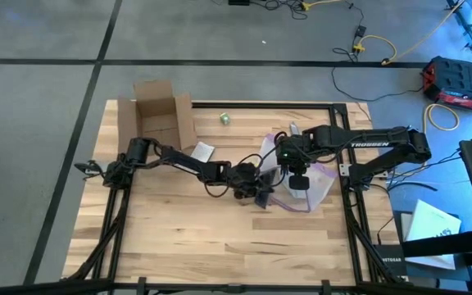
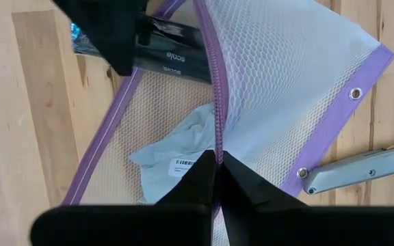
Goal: Unpack boxes
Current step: Put the black pouch into the zip bag
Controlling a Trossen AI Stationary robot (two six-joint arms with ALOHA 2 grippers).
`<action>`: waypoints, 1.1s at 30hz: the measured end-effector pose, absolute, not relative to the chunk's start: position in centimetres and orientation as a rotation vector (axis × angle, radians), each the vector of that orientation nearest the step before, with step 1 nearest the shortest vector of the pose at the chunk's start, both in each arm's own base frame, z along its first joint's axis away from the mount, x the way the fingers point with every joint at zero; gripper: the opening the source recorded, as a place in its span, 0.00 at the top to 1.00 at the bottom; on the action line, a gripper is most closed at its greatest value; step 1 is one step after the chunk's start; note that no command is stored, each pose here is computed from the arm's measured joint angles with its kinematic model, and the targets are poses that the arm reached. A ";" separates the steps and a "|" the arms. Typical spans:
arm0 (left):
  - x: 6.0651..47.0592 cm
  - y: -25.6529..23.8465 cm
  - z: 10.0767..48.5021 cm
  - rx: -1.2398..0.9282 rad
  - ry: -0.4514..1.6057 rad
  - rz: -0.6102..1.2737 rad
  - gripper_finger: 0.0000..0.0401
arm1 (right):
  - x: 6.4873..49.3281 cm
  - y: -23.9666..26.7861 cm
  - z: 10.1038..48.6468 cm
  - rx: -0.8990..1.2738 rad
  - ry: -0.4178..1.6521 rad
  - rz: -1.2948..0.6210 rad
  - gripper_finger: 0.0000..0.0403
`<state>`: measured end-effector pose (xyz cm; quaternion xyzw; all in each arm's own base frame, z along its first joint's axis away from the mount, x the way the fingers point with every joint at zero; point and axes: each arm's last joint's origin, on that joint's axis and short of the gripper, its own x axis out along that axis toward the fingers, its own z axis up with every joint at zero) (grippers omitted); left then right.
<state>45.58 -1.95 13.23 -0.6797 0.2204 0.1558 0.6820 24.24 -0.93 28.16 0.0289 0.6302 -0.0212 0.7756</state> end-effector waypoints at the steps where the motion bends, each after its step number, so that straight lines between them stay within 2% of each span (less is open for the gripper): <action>1: 45.6 -1.9 13.2 -1.522 0.494 0.356 0.40 | 24.2 -0.9 28.2 0.063 1.364 -0.046 1.00; 11: 47.5 -1.8 16.4 -1.445 0.360 0.314 0.42 | 24.2 -0.9 28.2 0.069 1.363 -0.051 1.00; 14: 47.3 -1.7 16.2 -1.324 0.441 0.351 0.42 | 24.2 -0.9 28.2 0.070 1.363 -0.051 1.00; 17: 46.3 -1.2 14.7 -1.146 0.607 0.463 0.42 | 24.2 -0.9 28.2 0.070 1.363 -0.051 1.00; 20: 45.6 -0.9 14.1 -1.118 0.678 0.532 0.42 | 24.3 -0.9 28.2 0.070 1.363 -0.051 1.00; 27: 47.4 -1.3 16.9 -1.174 0.407 0.332 0.42 | 24.3 -0.9 28.2 0.069 1.363 -0.050 1.00; 33: 47.2 -1.4 16.5 -1.037 0.480 0.285 0.42 | 24.3 -0.9 28.2 0.074 1.363 -0.044 1.00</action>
